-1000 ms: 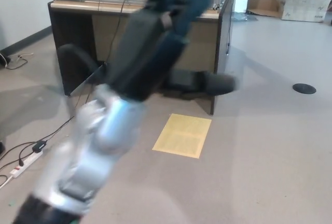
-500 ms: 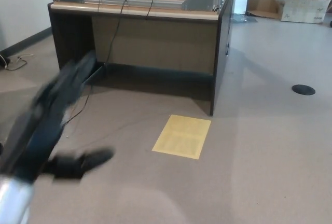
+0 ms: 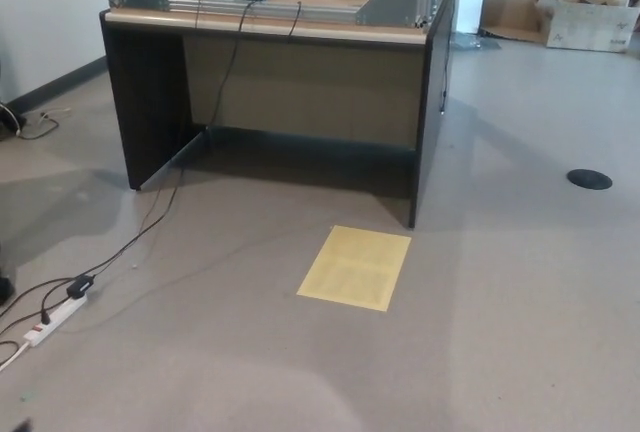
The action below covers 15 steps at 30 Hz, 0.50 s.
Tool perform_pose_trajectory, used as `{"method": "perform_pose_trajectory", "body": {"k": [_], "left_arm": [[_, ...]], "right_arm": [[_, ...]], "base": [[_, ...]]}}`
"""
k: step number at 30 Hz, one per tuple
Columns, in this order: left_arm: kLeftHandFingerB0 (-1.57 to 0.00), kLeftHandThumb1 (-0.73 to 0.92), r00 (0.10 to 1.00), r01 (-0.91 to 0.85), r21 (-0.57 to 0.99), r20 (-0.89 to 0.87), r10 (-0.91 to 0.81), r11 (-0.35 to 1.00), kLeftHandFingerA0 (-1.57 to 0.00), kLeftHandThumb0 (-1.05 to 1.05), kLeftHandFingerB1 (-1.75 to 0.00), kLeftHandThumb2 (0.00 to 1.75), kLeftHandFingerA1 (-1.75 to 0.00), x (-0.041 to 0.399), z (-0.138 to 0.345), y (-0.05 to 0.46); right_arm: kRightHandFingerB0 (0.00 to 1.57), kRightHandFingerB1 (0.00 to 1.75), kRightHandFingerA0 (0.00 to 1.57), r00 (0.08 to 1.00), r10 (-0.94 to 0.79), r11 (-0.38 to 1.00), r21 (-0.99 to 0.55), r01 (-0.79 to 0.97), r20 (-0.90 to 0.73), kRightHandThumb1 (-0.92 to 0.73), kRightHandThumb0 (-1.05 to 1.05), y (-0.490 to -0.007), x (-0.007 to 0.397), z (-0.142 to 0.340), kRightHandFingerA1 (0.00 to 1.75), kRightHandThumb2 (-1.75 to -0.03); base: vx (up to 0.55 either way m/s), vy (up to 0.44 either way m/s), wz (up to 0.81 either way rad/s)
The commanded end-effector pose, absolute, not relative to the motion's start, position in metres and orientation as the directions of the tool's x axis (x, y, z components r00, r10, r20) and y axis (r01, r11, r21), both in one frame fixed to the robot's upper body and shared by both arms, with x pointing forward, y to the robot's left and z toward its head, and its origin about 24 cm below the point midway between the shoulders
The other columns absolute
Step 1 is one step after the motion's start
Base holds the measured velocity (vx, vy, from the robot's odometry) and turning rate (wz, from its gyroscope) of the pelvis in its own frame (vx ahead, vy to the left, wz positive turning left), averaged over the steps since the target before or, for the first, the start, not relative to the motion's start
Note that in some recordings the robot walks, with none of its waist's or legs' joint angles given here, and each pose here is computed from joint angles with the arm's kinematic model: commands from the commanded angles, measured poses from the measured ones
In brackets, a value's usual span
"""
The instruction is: A person hands over a black lunchbag to the robot and the robot uses its left hand to grab the strips of the lunchbag, the gives it back to the person.
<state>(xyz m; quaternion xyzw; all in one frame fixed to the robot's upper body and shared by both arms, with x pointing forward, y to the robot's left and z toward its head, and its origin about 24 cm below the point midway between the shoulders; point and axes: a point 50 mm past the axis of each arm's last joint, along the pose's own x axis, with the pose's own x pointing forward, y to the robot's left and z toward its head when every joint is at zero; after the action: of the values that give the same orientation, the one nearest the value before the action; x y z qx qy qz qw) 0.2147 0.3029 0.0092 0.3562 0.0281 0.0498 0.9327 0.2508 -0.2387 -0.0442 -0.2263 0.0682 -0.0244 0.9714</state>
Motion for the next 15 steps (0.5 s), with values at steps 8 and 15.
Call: {"method": "perform_pose_trajectory", "body": {"k": [8, 15], "left_arm": [[-0.02, 0.40, 0.987, -0.058, 0.634, -0.081, 0.140, 0.771, -0.05, -0.61, -0.17, 0.76, -0.40, 0.201, -0.011, 0.332], [-0.02, 0.40, 0.985, -0.053, 0.636, -0.096, 0.147, 0.770, -0.04, -0.60, -0.16, 0.76, -0.40, 0.198, -0.016, 0.333]], "right_arm": [[0.32, 0.31, 0.52, 0.985, -0.142, 0.890, -0.448, 0.081, -0.103, -0.62, -0.52, -0.254, 0.250, -0.039, 0.43, -0.58], [0.33, 0.31, 0.53, 0.983, -0.145, 0.887, -0.456, 0.079, -0.112, -0.62, -0.54, -0.255, 0.248, -0.041, 0.43, -0.59]], "base": [[0.00, 0.000, 0.00], [0.00, 0.000, 0.00]]}}
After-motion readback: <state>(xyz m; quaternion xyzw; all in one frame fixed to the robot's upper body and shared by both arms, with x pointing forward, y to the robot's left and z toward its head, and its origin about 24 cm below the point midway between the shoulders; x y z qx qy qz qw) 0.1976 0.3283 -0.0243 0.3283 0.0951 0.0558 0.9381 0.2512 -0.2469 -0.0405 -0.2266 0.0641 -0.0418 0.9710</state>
